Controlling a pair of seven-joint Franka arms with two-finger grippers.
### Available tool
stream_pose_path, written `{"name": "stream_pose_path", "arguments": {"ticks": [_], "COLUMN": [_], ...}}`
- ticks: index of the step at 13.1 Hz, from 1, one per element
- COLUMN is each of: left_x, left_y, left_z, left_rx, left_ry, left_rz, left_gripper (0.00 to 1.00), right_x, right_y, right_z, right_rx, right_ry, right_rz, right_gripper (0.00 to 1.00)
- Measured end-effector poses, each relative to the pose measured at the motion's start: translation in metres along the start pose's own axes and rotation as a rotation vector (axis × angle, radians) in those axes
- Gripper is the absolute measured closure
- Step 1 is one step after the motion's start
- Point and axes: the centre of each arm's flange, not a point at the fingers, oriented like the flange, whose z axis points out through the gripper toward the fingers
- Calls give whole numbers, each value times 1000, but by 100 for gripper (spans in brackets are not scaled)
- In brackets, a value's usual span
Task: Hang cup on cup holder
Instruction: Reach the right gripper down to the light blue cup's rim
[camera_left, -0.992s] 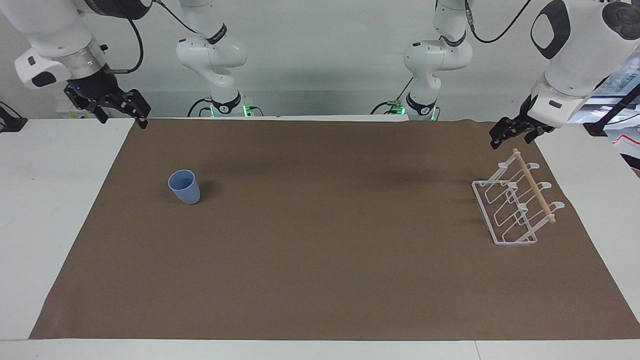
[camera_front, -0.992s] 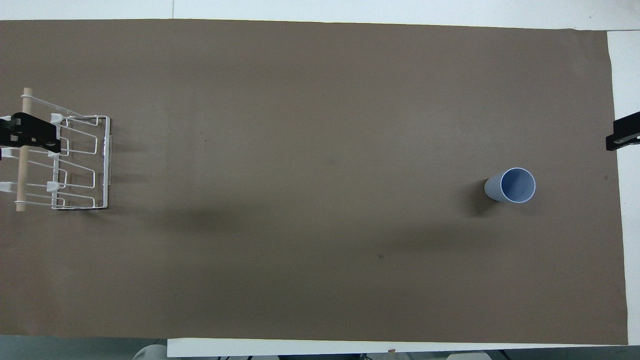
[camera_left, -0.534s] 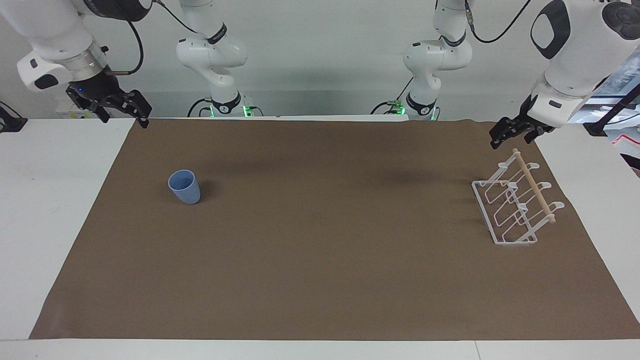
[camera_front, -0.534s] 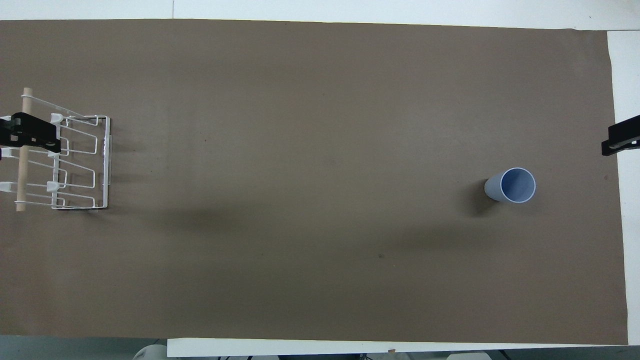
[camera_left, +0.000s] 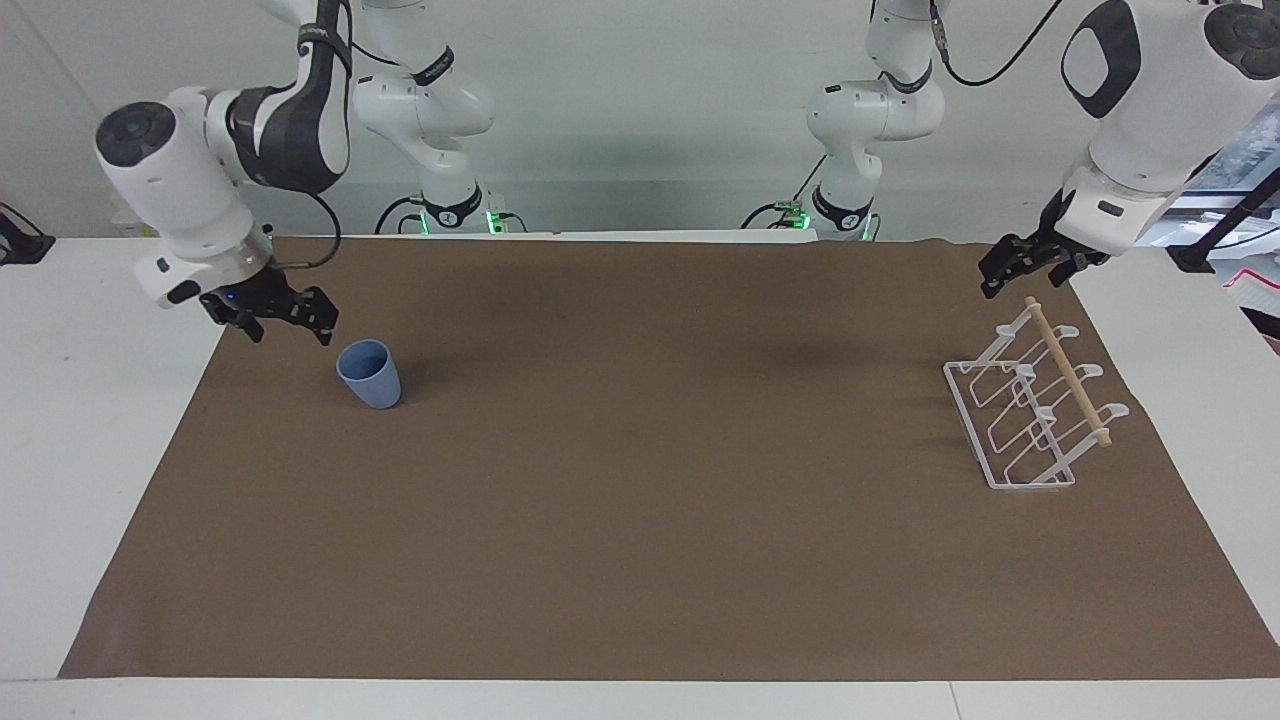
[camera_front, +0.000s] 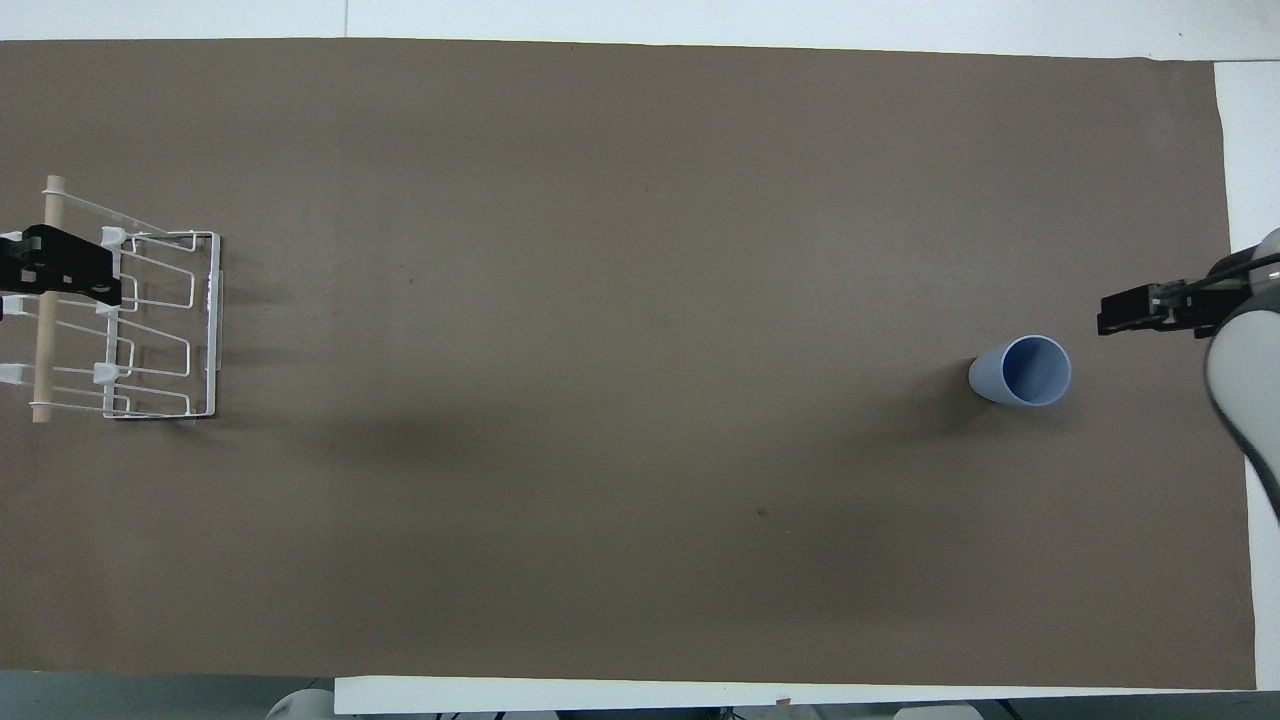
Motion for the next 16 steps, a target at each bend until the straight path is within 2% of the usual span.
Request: {"name": "stream_pose_path", "arguments": {"ticks": [4,8,14,15,16], "left_x": [0,0,0,-1,-1], "left_y": [0,0,1,2,2], "left_z": [0,0,0,0,0], "left_rx": [0,0,1,1,1], "left_ry": [0,0,-2,-2,-3], "left_rz": [0,0,3,4,1], "left_gripper": [0,0,0,0,0], "right_x": [-11,-12,0,-1,-2], "right_y": [-5,4,3,2,2], "right_z": [35,58,98,100,102], "right_rx": [8,94,98,99,100], "right_ry": [-37,2,-5,-9,-12], "right_rz": [-73,-132,-179,-189,-213], "right_gripper": [0,0,2,4,15]}}
